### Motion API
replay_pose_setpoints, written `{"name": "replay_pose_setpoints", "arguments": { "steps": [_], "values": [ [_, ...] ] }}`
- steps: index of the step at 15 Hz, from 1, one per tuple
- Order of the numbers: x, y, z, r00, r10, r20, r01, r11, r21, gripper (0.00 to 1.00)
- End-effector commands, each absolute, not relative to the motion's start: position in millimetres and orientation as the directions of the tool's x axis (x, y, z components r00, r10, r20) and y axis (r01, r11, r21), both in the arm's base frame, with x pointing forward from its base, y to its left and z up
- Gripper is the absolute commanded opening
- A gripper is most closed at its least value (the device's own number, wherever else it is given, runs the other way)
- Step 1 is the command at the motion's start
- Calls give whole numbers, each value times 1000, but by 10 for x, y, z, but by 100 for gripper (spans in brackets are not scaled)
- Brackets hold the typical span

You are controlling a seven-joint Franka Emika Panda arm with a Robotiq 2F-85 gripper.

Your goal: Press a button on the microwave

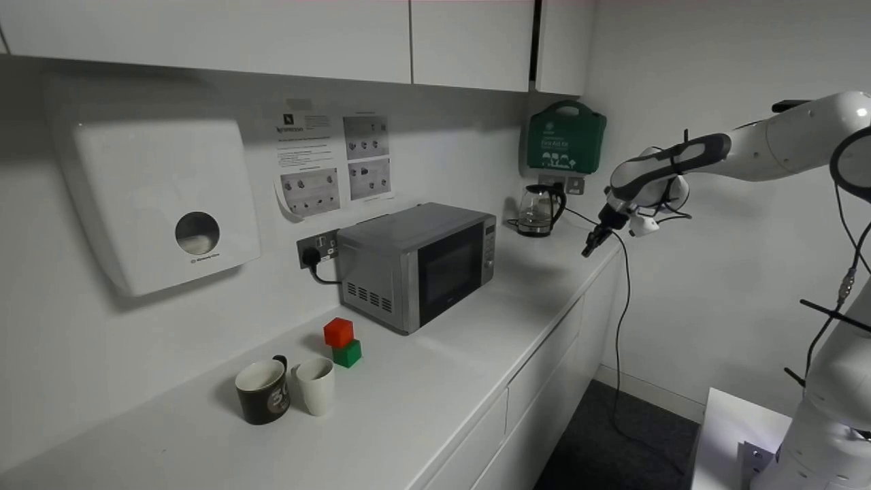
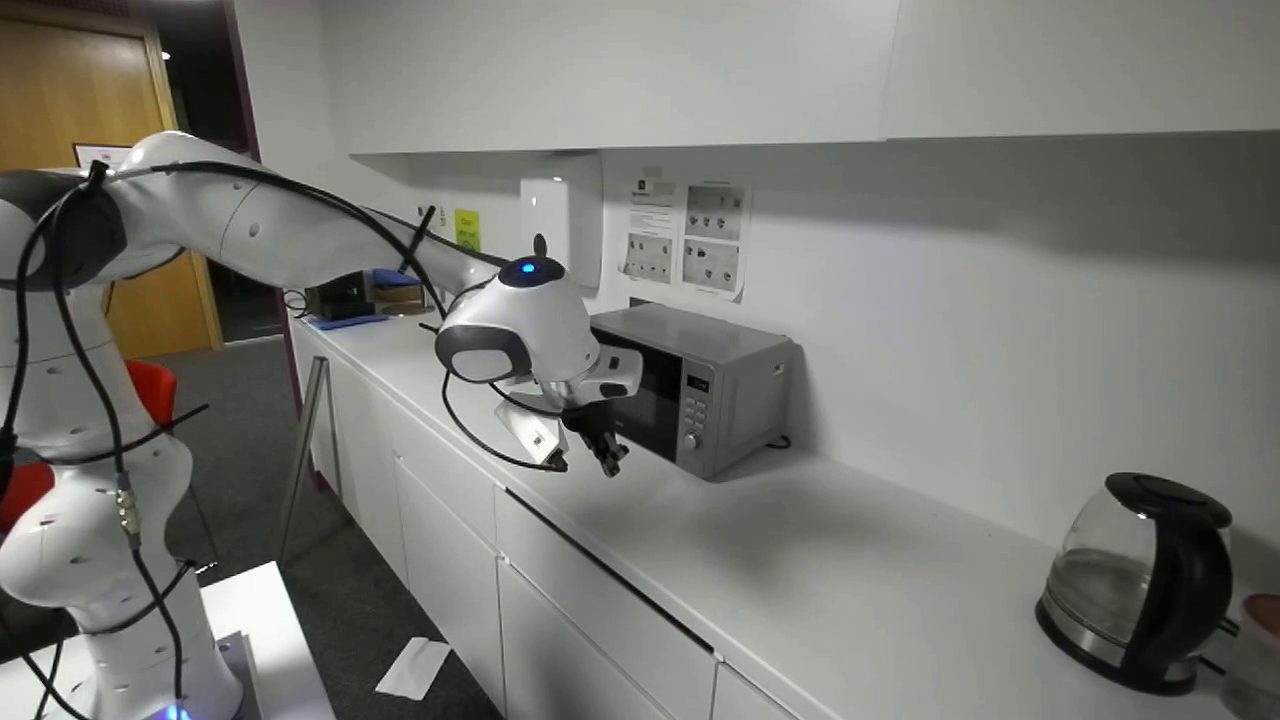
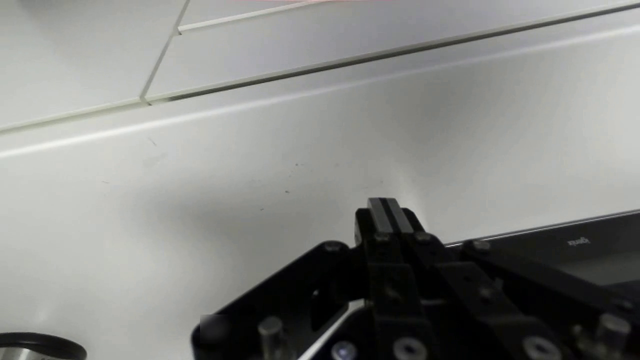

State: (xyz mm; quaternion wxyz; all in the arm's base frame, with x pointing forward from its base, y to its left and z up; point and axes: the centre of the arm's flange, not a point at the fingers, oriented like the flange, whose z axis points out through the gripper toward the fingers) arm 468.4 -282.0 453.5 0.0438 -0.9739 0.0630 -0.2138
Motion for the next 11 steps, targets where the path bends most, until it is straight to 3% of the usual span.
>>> {"name": "replay_pose_setpoints", "arguments": {
  "steps": [1,2,3,6,11],
  "values": [
    [4493,-2686,4660,908,-118,401,-83,-991,-105,0],
    [4497,-2663,4667,904,-119,410,-85,-991,-100,26],
    [4626,-2765,4586,906,-125,405,-88,-990,-109,3],
    [4614,-2728,4615,905,-119,408,-82,-991,-107,25],
    [4610,-2724,4603,906,-119,406,-82,-991,-108,26]
  ]
}}
